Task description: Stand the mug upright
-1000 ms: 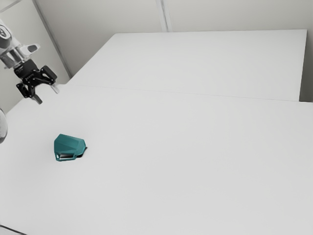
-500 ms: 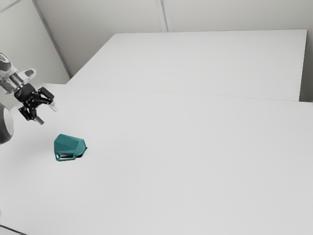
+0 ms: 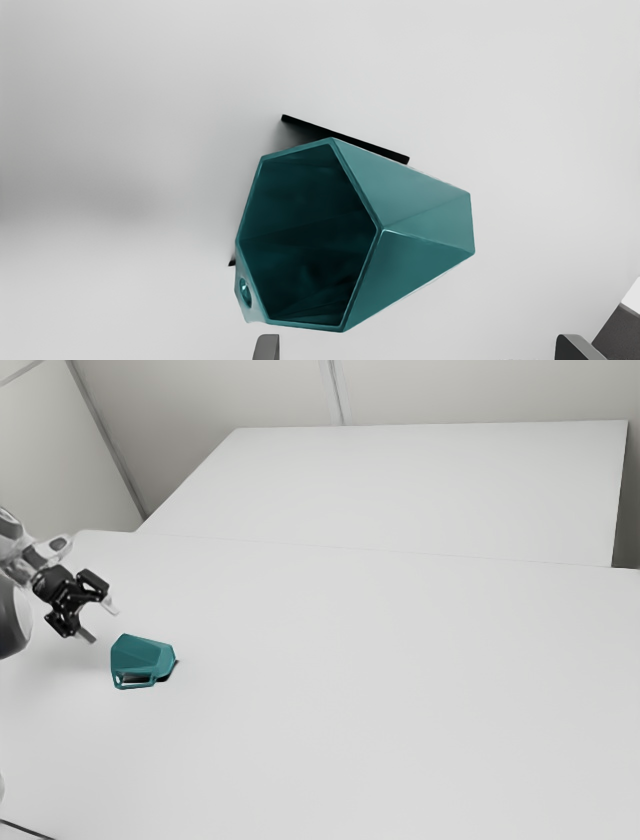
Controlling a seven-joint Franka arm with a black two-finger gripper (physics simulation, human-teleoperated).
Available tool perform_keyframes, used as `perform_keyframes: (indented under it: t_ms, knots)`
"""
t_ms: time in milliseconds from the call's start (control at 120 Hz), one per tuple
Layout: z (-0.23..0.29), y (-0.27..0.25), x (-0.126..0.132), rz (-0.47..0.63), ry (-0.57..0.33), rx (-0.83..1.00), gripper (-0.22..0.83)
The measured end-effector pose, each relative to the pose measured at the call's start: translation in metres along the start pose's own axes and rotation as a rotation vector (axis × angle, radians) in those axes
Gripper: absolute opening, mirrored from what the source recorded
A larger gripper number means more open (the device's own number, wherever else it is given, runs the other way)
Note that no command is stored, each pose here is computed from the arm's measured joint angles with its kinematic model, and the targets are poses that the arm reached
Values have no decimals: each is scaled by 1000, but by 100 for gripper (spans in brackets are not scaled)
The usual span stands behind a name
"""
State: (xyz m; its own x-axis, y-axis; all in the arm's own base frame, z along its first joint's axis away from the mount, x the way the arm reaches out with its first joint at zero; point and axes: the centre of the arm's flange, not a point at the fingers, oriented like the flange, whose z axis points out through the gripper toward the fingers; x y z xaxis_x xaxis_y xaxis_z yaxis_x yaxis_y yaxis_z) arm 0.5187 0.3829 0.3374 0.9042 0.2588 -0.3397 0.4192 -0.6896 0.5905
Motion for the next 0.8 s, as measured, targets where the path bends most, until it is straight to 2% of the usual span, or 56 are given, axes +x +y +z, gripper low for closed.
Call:
perform_keyframes:
  t_ms: [367,633,800]
  knots:
    - [19,-26,7,56,0,-55,61]
    - [29,-11,19,140,14,-90,61]
    - [35,-15,19,153,13,-110,61]
